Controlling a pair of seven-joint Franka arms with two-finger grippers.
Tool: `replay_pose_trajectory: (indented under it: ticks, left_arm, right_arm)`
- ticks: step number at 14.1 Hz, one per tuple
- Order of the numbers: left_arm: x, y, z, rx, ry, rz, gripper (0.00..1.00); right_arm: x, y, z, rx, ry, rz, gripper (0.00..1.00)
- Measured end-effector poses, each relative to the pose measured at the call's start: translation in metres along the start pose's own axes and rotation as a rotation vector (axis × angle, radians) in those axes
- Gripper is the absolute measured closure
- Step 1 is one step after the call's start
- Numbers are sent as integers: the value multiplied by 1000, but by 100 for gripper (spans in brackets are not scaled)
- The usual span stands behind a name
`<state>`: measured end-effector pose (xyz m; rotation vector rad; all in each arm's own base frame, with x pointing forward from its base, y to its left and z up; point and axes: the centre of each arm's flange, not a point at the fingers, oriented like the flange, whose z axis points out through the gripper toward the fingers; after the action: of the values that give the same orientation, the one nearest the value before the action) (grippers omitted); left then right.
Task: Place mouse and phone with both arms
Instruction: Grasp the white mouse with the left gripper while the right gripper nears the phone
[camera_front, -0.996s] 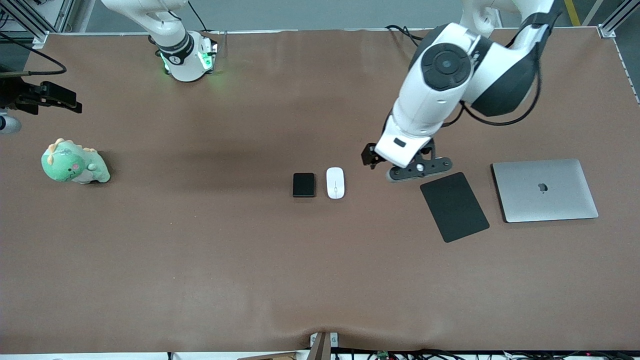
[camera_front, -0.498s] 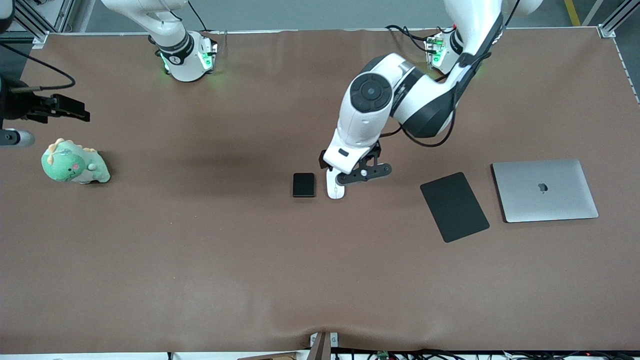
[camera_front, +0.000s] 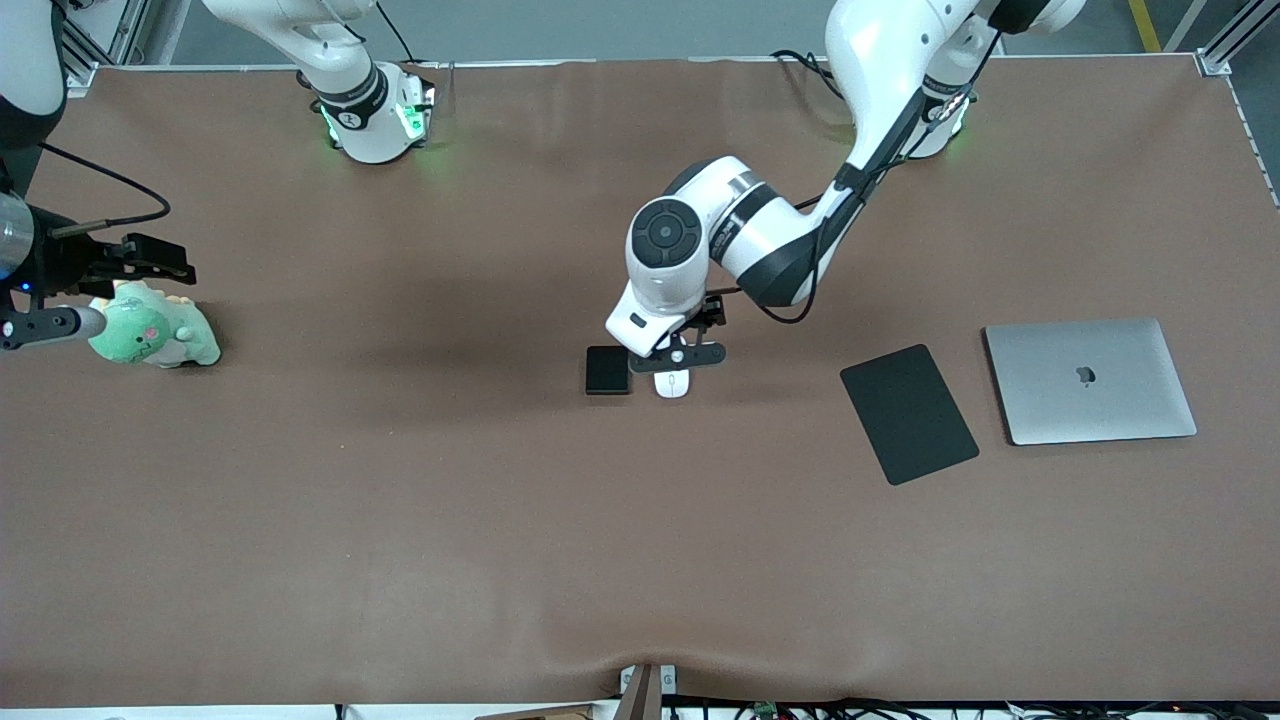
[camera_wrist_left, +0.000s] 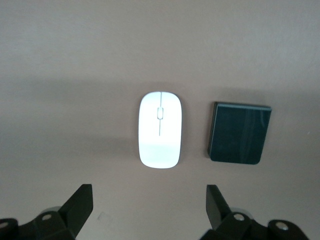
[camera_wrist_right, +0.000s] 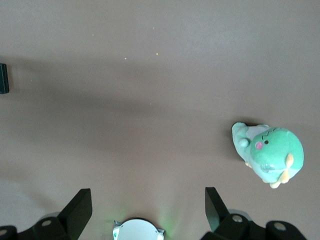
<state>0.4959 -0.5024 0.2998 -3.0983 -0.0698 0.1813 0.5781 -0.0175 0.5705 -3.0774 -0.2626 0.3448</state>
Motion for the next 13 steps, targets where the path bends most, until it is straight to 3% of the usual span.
replay_pose_trajectory:
  ticks: [5, 9, 13]
  left_arm:
    - [0, 9, 37, -1, -15, 32, 0]
    - [3, 9, 57, 2, -25, -11, 0]
    - [6, 8, 77, 9, -35, -40, 0]
  right_arm:
    - [16, -1, 21, 25, -30, -19, 0]
    - [38, -9, 53, 56, -81, -36, 0]
    - [46, -31, 63, 67, -97, -70, 0]
